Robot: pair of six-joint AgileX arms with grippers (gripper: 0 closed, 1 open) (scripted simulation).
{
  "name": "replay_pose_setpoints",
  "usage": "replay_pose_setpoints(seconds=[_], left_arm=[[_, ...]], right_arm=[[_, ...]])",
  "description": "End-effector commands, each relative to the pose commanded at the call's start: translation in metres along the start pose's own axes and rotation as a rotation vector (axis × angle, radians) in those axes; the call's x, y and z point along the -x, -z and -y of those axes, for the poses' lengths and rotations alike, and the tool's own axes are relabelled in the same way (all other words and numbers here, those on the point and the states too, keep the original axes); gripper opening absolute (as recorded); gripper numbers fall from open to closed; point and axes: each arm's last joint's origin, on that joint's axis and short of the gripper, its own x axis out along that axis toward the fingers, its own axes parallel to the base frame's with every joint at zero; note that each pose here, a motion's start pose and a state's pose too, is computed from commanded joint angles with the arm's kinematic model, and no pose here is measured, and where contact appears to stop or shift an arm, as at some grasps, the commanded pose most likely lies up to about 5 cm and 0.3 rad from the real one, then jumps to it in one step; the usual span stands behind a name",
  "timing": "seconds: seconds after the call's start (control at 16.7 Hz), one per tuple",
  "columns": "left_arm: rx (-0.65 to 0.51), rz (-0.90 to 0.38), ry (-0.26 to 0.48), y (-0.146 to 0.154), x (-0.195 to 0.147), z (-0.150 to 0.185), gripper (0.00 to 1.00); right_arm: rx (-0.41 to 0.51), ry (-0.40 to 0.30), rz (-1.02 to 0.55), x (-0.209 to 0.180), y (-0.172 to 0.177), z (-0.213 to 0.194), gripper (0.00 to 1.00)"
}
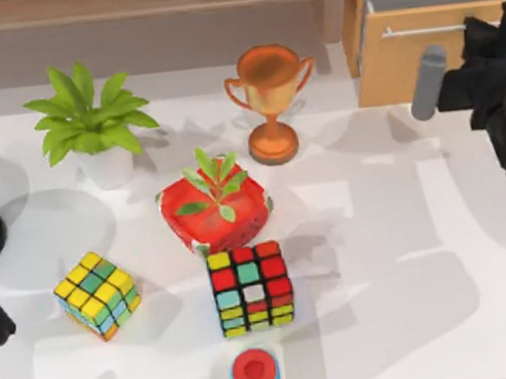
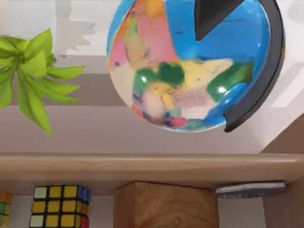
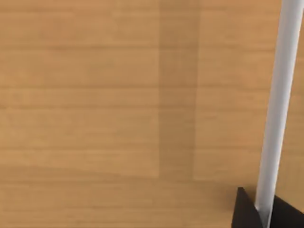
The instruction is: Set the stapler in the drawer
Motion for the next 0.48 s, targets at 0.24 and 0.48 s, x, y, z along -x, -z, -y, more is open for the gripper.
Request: replay_pose_setpoints(seconds=[0.24, 0.48], left_arm=[[0.0, 0.0, 0.0, 0.0, 0.0, 0.0, 1.0], [0.0, 0.0, 0.0, 0.0, 0.0, 0.0, 1.0]], right_arm=[[0.002, -0.008, 0.005, -0.025, -0.001, -0.002, 0.0], [0.002, -0.012, 0.008, -0.05, -0.002, -0.003, 0.0]])
